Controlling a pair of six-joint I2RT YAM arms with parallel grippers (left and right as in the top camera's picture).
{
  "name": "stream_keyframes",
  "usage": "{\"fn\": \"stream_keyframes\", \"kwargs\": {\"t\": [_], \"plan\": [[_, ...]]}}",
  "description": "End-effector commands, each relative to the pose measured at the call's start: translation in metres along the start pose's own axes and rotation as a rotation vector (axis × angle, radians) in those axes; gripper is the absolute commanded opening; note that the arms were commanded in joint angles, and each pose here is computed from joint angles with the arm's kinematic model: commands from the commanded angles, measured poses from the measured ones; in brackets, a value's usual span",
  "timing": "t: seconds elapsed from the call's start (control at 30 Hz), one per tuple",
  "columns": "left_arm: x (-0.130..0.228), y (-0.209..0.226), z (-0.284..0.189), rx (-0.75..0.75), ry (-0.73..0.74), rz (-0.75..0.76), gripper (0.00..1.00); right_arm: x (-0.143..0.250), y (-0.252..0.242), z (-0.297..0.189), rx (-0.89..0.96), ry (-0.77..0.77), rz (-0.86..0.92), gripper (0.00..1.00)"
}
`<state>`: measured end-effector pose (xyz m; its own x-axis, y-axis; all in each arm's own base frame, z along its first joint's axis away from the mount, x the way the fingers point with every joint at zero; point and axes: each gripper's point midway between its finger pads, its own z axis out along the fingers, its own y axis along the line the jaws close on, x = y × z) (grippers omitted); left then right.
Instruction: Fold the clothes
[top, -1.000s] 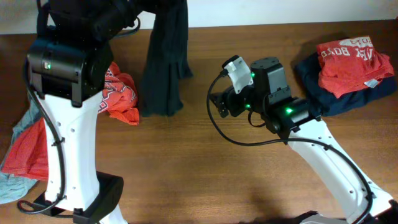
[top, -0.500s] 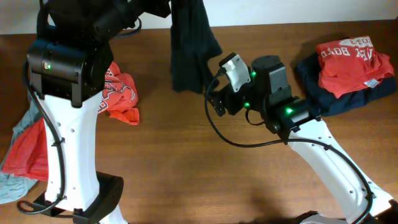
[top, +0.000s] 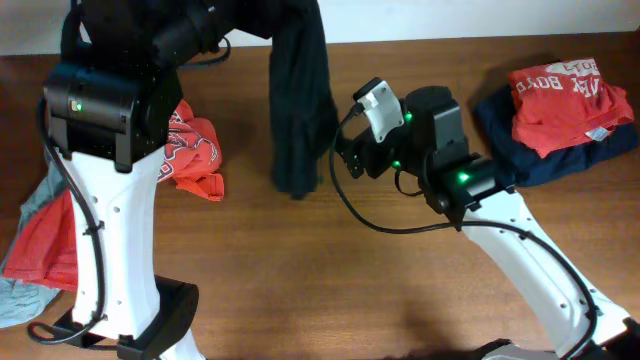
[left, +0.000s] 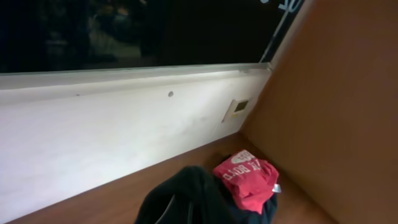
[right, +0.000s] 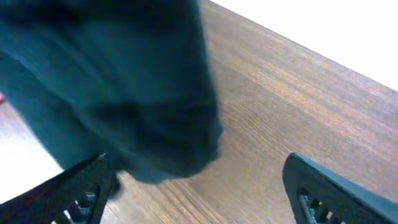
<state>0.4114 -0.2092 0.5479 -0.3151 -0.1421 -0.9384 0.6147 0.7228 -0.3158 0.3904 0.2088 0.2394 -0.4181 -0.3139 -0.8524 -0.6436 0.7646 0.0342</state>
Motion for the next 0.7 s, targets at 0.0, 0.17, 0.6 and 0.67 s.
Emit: {"fn": "stream_keyframes", "kwargs": {"t": [0.0,0.17,0.6,0.67], "plan": [[-0.002,-0.011,-0.002,0.041,-0.006,-0.001,0.00,-0.003,0.001,0.006,-0.006,0.003,-0.012,0.87],[-0.004,-0.012,-0.002,0.046,-0.011,0.003,0.00,0.000,0.009,0.008,-0.060,0.011,0.005,0.86],[-0.006,-0.005,-0.001,0.004,-0.024,0.003,0.00,0.020,0.017,0.005,-0.095,0.092,0.044,0.92],[-0.006,-0.005,-0.001,0.005,-0.023,0.002,0.00,0.023,0.018,0.005,-0.099,0.102,0.047,0.93]]}}
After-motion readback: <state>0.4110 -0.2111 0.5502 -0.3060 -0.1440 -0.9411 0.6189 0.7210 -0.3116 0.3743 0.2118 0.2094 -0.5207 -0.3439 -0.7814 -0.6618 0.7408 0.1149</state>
